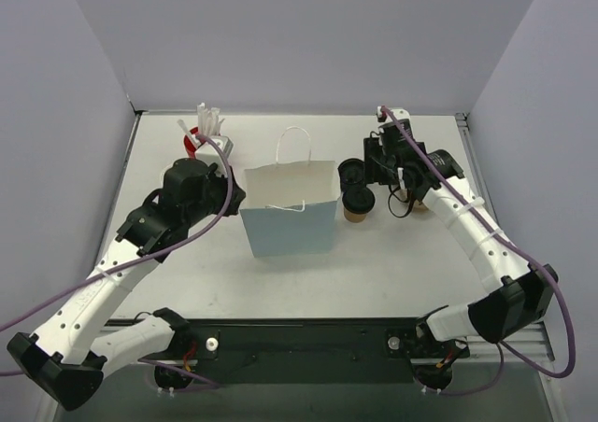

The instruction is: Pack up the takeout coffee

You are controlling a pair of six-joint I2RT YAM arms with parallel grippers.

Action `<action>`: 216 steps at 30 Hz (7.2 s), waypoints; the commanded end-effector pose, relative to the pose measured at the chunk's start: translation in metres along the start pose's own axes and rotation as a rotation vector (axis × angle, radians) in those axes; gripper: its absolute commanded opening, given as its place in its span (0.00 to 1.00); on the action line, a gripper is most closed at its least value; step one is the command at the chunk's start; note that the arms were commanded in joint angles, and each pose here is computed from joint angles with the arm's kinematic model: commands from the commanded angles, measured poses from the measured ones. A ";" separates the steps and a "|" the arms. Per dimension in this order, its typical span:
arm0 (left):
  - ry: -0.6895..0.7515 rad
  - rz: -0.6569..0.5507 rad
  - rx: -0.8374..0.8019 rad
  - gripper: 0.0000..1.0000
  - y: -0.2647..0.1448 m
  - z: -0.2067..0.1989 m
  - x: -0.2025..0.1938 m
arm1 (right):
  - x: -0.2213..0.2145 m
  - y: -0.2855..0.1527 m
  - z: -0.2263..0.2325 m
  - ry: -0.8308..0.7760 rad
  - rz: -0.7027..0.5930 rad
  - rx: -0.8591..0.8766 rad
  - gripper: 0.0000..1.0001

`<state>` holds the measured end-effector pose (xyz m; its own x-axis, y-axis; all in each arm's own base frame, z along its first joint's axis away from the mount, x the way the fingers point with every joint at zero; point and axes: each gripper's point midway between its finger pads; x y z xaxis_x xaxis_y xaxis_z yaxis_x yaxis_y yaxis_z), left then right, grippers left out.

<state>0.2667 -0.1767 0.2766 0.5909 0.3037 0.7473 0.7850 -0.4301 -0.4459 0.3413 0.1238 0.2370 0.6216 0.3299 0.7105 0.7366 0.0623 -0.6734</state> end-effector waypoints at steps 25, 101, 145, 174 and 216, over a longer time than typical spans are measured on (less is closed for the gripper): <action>-0.130 0.002 0.077 0.73 -0.049 -0.023 0.046 | -0.068 0.120 -0.157 -0.078 0.361 0.020 0.51; -0.160 0.021 0.098 0.74 -0.035 -0.012 0.027 | -0.099 0.185 -0.134 -0.076 0.495 0.146 0.43; -0.183 0.014 0.078 0.74 -0.043 -0.011 0.022 | -0.081 0.149 -0.141 0.056 0.513 0.059 0.29; -0.153 0.018 0.100 0.75 -0.051 -0.002 0.017 | -0.101 0.167 -0.130 -0.047 0.539 0.190 0.50; -0.144 0.012 0.083 0.74 -0.045 -0.006 0.020 | -0.086 0.135 -0.156 0.251 0.593 -0.031 0.29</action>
<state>0.2370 -0.1525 0.2997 0.6475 0.4059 0.6449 0.7620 -0.3443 -0.5484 0.4488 -0.0416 0.1111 0.9535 0.0640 0.2946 0.2974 -0.0392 -0.9539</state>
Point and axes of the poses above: each gripper's point midway between its finger pads, its own y axis out along the fingers, its own z axis along the line the jaws close on, x = y × z, and after that the axes turned 15 degrees about -y, right-handed
